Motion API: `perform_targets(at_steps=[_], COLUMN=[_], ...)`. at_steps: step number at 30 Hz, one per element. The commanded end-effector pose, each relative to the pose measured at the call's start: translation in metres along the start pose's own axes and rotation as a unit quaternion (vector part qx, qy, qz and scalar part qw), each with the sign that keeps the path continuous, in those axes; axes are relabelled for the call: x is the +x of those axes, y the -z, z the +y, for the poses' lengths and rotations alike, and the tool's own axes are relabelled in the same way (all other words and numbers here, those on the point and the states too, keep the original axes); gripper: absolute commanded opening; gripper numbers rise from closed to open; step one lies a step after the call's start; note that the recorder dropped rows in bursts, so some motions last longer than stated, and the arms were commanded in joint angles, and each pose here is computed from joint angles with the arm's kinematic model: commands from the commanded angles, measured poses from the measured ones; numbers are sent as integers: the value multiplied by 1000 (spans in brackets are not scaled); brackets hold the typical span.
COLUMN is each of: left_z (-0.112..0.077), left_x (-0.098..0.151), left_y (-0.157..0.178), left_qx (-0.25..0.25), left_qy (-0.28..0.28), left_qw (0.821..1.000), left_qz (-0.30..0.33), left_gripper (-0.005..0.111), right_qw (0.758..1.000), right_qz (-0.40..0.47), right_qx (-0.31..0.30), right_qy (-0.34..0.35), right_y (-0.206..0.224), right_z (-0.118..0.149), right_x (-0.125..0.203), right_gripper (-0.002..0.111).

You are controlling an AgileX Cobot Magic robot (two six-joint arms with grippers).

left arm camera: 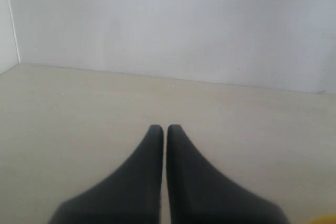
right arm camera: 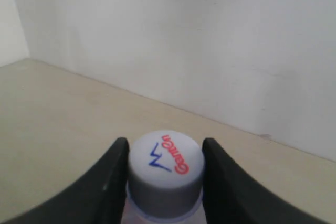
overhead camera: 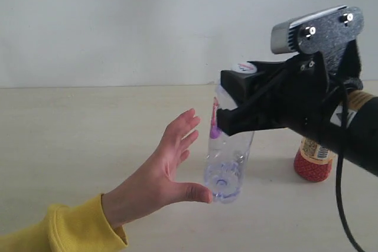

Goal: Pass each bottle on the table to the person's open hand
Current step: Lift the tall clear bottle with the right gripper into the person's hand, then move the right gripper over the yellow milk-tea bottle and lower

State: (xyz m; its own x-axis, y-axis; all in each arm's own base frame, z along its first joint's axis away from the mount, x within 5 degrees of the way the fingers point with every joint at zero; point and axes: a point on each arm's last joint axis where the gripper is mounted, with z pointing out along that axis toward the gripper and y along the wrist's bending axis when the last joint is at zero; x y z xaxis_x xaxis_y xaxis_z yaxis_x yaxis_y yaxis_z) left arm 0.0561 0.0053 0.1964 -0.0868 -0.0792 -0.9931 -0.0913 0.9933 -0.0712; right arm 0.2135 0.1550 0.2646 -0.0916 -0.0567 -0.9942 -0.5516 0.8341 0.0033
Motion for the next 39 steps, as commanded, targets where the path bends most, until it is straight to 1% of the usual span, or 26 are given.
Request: perform_targets(at_steps=[1, 6, 10, 11, 13, 14, 16, 17, 18, 19, 21, 22, 25, 27, 32, 36, 39], left_z=[0, 0, 0, 0, 0, 0, 0, 0, 0, 0, 0, 0, 0, 0, 0, 0, 0], left_x=[-1, -1, -1, -1, -1, -1, -1, -1, -1, -1, -1, -1, -1, -1, -1, -1, -1], left_y=[0, 0, 0, 0, 0, 0, 0, 0, 0, 0, 0, 0, 0, 0, 0, 0, 0], left_qx=[-1, -1, -1, -1, -1, -1, -1, -1, -1, -1, -1, -1, -1, -1, -1, -1, -1], left_qy=[2, 2, 2, 2, 2, 2, 2, 2, 2, 2, 2, 2, 2, 2, 2, 2, 2], left_qw=[1000, 1000, 1000, 1000, 1000, 1000, 1000, 1000, 1000, 1000, 1000, 1000, 1000, 1000, 1000, 1000, 1000], left_qz=[-1, -1, -1, -1, -1, -1, -1, -1, -1, -1, -1, -1, -1, -1, -1, -1, -1], left_gripper=[4, 4, 4, 4, 4, 4, 4, 4, 4, 4, 4, 4, 4, 4, 4, 4, 4], right_qw=[999, 996, 996, 996, 996, 996, 996, 996, 997, 997, 998, 998, 999, 999, 991, 982, 977], right_qz=[-28, -39, -25, -23, -14, -13, -12, -14, -16, -17, -16, -14, -27, -38, -33, -21, 12], right_qx=[-44, -77, -87, -87, -89, -89, -87, -85, -79, -76, -65, -60, -30, 9, 123, 183, 213], right_qy=[-5, -12, -14, -14, -14, -13, -14, -16, -21, -16, -1, 4, 21, 28, 38, 36, 30], right_y=[3, 2, -1, -2, -2, -2, -3, -3, -3, -3, -1, 0, 8, 15, 43, 64, 69], right_z=[23, 40, 45, 46, 46, 46, 46, 45, 44, 43, 41, 40, 30, 17, -32, -62, -78], right_x=[-7, -17, -25, -26, -27, -27, -27, -29, -29, -30, -32, -32, -41, -50, -64, -59, -45], right_gripper=[0, 0, 0, 2, 16, 26, 59, 71, 79, 79, 72, 71, 71, 72, 72, 72, 72])
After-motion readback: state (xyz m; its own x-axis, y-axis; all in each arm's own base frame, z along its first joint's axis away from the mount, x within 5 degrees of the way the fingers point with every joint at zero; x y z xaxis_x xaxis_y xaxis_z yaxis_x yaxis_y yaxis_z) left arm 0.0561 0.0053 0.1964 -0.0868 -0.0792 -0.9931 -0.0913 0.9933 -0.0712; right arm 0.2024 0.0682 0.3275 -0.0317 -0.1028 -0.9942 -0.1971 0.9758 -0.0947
